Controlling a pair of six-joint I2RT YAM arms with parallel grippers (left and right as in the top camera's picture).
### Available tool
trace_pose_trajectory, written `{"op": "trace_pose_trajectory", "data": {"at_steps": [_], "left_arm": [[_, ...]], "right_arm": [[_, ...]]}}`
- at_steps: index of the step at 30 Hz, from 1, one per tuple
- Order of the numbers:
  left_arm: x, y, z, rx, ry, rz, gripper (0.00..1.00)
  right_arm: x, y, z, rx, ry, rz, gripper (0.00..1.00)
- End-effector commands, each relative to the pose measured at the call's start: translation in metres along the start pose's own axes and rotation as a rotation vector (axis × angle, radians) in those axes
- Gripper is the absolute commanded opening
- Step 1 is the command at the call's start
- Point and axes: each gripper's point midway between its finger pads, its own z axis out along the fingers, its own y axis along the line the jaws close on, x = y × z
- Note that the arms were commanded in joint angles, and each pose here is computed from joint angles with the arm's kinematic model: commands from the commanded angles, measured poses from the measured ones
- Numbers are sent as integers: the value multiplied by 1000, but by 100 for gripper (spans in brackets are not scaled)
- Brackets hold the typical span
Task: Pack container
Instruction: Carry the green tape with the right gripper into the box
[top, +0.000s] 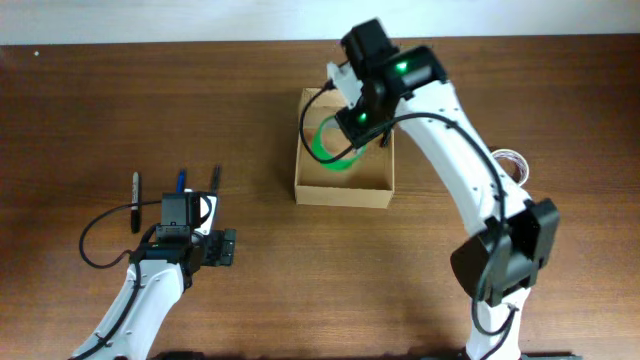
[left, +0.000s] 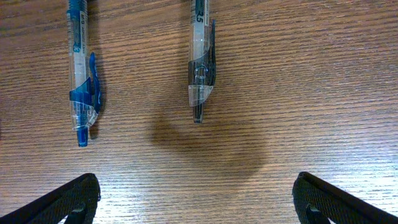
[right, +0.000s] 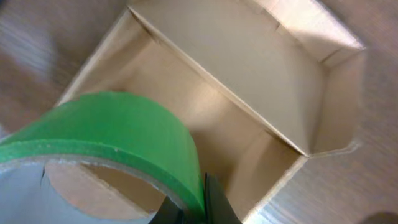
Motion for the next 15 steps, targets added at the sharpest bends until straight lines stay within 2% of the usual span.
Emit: {"op": "trace_pose_trajectory", "data": {"at_steps": [1,15], "left_arm": [[-4,0,0,11,-5,-14,99],[-4,0,0,11,-5,-14,99]], "right_arm": [[5,4,14,-8,10,-11,4],[-10,8,69,-41,-60,51,4]]}}
